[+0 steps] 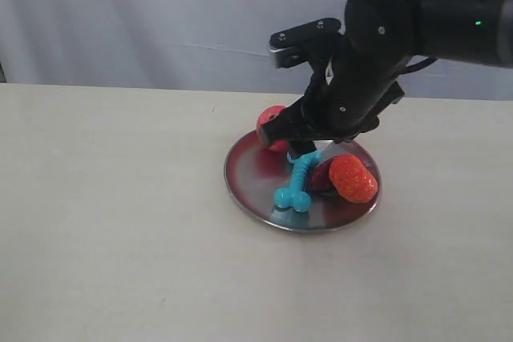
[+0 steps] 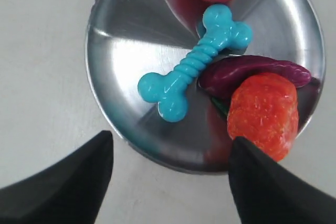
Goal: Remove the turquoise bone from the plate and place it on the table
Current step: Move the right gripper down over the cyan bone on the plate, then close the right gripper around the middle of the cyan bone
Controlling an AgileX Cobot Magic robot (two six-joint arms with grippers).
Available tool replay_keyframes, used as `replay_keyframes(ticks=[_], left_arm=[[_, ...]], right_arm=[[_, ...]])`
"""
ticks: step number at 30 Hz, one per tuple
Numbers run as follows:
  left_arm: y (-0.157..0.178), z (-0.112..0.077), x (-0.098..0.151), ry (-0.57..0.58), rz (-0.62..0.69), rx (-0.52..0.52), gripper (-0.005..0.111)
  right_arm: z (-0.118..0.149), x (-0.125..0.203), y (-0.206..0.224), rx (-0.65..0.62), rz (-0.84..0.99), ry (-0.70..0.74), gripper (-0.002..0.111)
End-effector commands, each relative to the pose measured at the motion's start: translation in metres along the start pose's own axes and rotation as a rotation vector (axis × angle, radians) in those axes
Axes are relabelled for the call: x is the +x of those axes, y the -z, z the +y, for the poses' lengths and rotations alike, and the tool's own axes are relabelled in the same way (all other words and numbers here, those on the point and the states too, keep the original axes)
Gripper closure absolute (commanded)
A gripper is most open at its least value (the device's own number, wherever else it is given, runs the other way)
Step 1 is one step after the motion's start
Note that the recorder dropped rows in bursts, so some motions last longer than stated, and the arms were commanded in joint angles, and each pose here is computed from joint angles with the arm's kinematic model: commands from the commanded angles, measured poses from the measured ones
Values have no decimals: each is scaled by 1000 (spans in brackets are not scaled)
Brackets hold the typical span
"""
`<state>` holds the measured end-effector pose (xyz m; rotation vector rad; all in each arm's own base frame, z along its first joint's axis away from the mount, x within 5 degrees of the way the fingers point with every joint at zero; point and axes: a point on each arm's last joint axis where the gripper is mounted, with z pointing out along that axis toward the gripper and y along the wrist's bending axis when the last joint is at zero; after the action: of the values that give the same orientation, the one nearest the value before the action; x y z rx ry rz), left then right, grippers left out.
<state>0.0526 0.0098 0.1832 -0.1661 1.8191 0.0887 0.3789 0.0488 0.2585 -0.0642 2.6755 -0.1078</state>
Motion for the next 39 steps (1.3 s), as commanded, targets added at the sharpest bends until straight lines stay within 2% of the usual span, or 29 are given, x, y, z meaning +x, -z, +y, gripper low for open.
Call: replay_keyframes(ticks=[1, 6, 13, 27, 33, 39], left_arm=[[0, 0, 1, 0, 1, 7, 107], [0, 0, 1, 0, 1, 7, 107], [0, 0, 1, 0, 1, 7, 107], [0, 0, 1, 0, 1, 7, 107], [0, 0, 1, 0, 1, 7, 107], [0, 0, 1, 0, 1, 7, 107]], right_arm=[[0, -12, -41, -20, 58, -63, 48], [-1, -22, -97, -57, 84, -131, 48], [3, -29, -130, -52, 137, -146, 48], [0, -28, -132, -9, 161, -208, 48], [-17, -27, -133, -3, 166, -321, 48], [-24, -27, -134, -10, 166, -325, 48]])
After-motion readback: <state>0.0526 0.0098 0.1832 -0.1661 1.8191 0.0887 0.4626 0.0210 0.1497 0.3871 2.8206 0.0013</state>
